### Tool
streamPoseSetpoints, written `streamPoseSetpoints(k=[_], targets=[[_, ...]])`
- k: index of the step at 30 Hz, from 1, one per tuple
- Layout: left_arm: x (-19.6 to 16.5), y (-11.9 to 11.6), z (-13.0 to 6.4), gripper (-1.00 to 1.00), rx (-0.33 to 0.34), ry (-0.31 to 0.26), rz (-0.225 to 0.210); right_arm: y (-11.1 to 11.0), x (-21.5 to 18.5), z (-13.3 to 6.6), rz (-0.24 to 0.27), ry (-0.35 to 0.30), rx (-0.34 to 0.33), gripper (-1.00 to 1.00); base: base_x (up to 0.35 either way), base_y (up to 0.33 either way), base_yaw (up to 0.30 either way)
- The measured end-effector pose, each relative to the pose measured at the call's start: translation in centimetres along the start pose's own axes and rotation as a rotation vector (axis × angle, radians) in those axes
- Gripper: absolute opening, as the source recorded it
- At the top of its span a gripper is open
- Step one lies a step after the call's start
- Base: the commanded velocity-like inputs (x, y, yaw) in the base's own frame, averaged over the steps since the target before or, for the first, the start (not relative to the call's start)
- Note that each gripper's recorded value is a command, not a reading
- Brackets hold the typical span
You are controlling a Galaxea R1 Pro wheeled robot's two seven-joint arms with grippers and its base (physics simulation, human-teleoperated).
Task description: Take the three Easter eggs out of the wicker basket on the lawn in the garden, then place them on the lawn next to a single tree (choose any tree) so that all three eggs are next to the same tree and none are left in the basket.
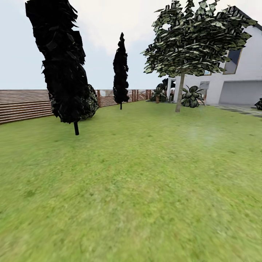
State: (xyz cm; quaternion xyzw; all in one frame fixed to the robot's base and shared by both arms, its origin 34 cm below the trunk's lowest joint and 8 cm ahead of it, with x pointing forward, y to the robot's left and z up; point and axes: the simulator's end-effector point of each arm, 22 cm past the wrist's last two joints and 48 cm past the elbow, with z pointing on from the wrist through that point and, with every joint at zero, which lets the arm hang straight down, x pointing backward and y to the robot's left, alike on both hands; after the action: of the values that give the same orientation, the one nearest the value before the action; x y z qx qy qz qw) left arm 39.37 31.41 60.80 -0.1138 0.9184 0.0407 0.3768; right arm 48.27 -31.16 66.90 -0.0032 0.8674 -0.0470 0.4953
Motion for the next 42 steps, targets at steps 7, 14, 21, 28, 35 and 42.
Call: streamPoseSetpoints(k=[7, 14, 21, 28, 35, 42], targets=[[0.21, 0.05, -0.01, 1.0, -0.001, 0.005, 0.0, 0.73, 0.23, -0.03, 0.009, 0.006, -0.006, 1.0, -0.014, 0.0, -0.072], [0.42, 0.08, 0.01, 1.0, -0.002, 0.011, 0.002, 0.79, 0.5, -0.03, 0.011, 0.012, -0.005, 1.0, -0.23, 0.111, -0.242], [0.45, 0.23, -0.01, 1.0, -0.005, 0.012, 0.001, 0.68, 0.51, -0.05, 0.01, 0.012, -0.004, 1.0, -0.249, 0.14, -0.293], [0.45, 0.25, -0.02, 1.0, -0.005, 0.012, 0.001, 0.65, 0.49, -0.06, 0.01, 0.012, -0.003, 1.0, -0.034, 0.018, -0.295], [0.44, 0.25, -0.02, 1.0, -0.005, 0.011, 0.001, 0.47, 0.48, -0.05, 0.015, 0.011, 0.003, 1.0, -0.002, 0.001, -0.295], [0.43, 0.25, -0.02, 1.0, -0.005, 0.011, 0.001, 0.21, 0.42, -0.03, 0.021, 0.01, 0.011, 1.0, 0.0, 0.0, -0.295]])
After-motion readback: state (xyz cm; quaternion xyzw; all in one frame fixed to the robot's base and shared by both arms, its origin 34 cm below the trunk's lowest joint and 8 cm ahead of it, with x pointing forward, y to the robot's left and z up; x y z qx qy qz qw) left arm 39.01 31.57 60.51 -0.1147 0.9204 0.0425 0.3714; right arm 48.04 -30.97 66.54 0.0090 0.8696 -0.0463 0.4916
